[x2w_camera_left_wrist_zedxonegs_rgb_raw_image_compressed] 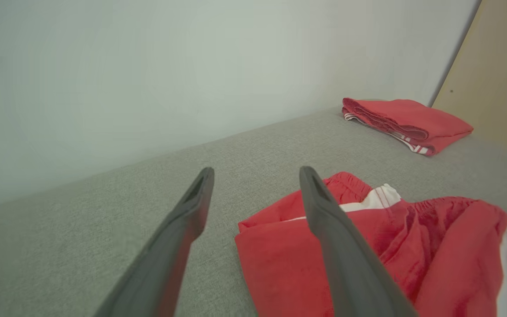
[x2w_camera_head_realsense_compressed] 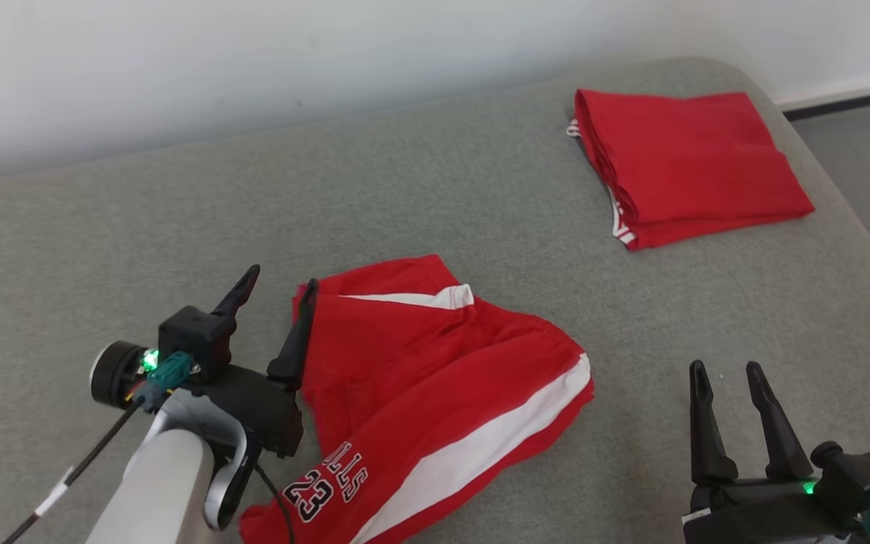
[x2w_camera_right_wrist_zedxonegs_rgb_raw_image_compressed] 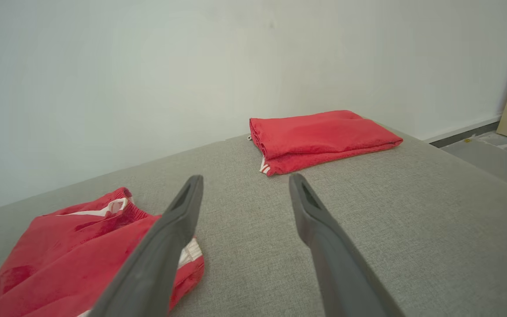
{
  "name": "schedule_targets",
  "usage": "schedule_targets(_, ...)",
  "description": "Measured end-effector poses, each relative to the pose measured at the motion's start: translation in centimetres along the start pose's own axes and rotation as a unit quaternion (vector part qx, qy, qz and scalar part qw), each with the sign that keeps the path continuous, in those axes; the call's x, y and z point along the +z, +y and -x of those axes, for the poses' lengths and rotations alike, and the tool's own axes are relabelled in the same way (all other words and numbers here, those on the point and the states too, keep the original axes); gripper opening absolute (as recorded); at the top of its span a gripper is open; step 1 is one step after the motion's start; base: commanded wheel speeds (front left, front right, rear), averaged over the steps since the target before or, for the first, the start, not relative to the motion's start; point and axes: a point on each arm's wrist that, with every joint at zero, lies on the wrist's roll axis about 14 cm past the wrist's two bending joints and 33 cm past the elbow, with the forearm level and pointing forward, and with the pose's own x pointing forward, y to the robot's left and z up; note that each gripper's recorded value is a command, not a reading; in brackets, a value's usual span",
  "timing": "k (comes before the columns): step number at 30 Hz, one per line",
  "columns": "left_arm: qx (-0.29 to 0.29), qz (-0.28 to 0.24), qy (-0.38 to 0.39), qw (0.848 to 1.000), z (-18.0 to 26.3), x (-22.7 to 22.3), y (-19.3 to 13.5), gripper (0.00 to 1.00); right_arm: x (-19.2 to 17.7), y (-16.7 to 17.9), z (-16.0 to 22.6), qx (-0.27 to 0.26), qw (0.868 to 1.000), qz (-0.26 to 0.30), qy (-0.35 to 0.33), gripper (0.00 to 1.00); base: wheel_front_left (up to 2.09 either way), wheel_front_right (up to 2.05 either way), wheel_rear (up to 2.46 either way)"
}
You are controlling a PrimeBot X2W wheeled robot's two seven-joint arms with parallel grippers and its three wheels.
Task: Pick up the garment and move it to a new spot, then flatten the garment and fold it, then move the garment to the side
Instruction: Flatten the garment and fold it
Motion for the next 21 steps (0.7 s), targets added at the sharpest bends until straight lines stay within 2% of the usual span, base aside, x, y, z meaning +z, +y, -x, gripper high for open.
schedule_targets(6,-0.016,0.016,0.055,0.998,-1.7,-3.4,-0.1,1.0,-0.4,-1.1,0.0,-0.02,1.0,0.005,0.008,1.0,0.0,0.0,0.0)
schedule_targets(18,-0.029,0.028,0.178,0.983,-1.9,-9.7,-0.6,1.0,-0.8,-2.3,0.3,-0.04,0.999,0.009,0.017,1.0,0.0,0.0,0.0)
schedule_targets(19,-0.032,0.029,0.184,0.982,-1.9,-9.9,-0.8,0.91,-0.8,-2.3,0.3,-0.04,0.999,0.009,0.017,1.0,0.0,0.0,0.0)
schedule_targets(20,-0.034,0.03,0.189,0.981,-2.0,-10.1,-1.0,0.39,-0.8,-2.3,0.2,-0.04,0.999,0.01,0.017,1.0,0.0,0.0,0.0)
schedule_targets(21,-0.036,0.03,0.19,0.981,-2.1,-10.1,-1.0,0.04,-0.8,-2.3,0.2,-0.04,0.999,0.01,0.017,1.0,0.0,0.0,0.0)
